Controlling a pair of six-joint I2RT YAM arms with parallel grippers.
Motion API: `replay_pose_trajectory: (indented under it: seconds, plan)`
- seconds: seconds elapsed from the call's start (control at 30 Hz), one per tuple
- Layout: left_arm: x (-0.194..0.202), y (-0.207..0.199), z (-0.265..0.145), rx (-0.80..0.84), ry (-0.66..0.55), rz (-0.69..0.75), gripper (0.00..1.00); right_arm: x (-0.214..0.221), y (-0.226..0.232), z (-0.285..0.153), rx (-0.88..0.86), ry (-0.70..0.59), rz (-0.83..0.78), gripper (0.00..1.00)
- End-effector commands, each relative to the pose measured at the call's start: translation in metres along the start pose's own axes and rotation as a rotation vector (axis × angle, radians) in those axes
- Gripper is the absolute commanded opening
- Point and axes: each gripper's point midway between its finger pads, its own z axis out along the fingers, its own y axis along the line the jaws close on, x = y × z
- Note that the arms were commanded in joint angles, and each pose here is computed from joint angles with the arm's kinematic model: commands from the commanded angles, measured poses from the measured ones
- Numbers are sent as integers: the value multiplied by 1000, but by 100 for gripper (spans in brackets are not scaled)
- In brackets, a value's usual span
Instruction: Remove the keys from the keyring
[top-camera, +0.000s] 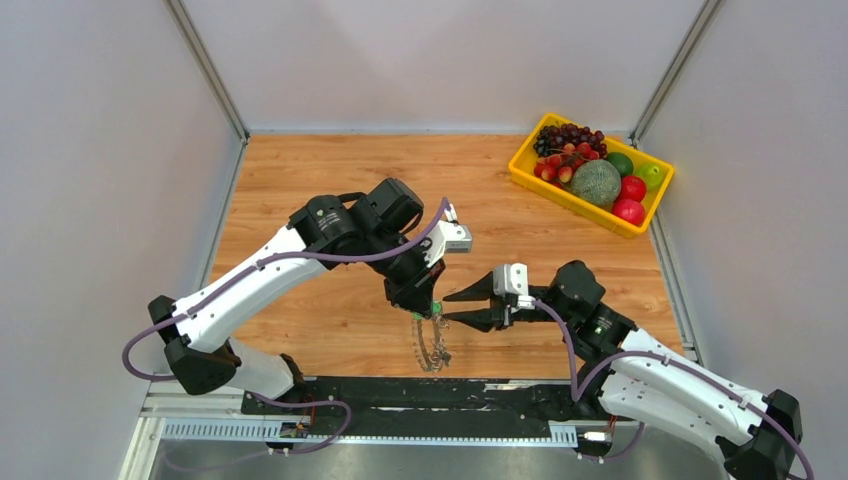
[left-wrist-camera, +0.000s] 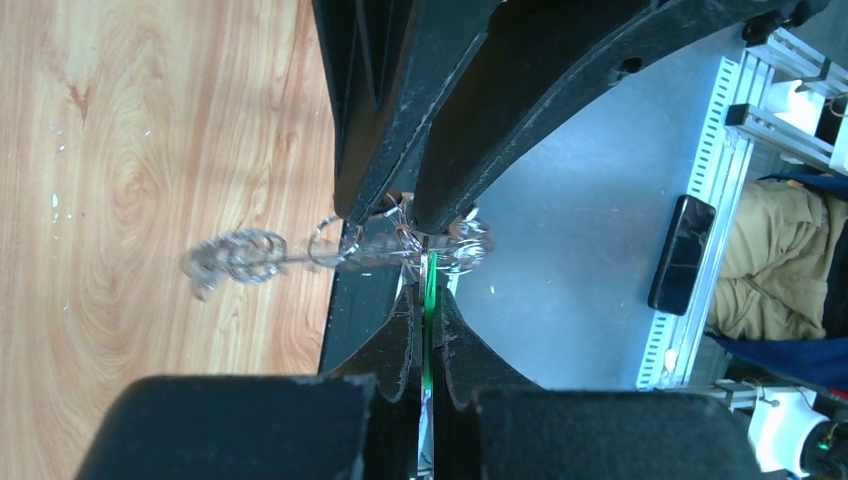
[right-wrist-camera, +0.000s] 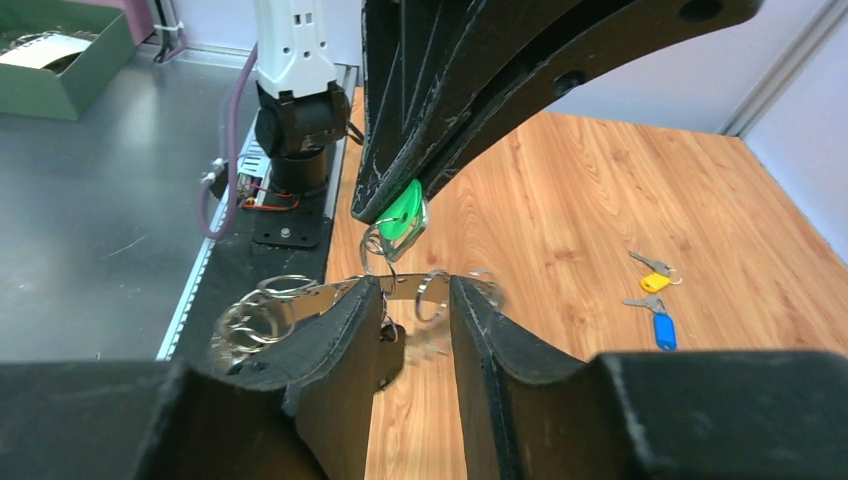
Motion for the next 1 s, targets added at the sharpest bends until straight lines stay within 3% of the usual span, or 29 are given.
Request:
replay_pose_trajectory:
  seconds: [0.0,0.23,0.4,0.6,0.8,0.97]
  plan:
    - [-17,-25,-19,51,-90,109,0,-22,10,4,-81,-65,-54,37]
    - [-19,-29,-19,58,-90,123,0,-25,13,7,-104,-79,-40,35]
    - [-19,-28,-18,53,-88,123,0,-27,14,9,-110,-82,-28,23]
    - [-18,-24,-17,32,-86,123,0,-29,15,8,-113,-87,-11,18]
    - [-18,-23,-18,26,-85,120,0,-32,16,8,-117,-91,-5,1]
    - [-18,-22,-22,7,-98,134,0,-32,8,7,-60,-90,31,0]
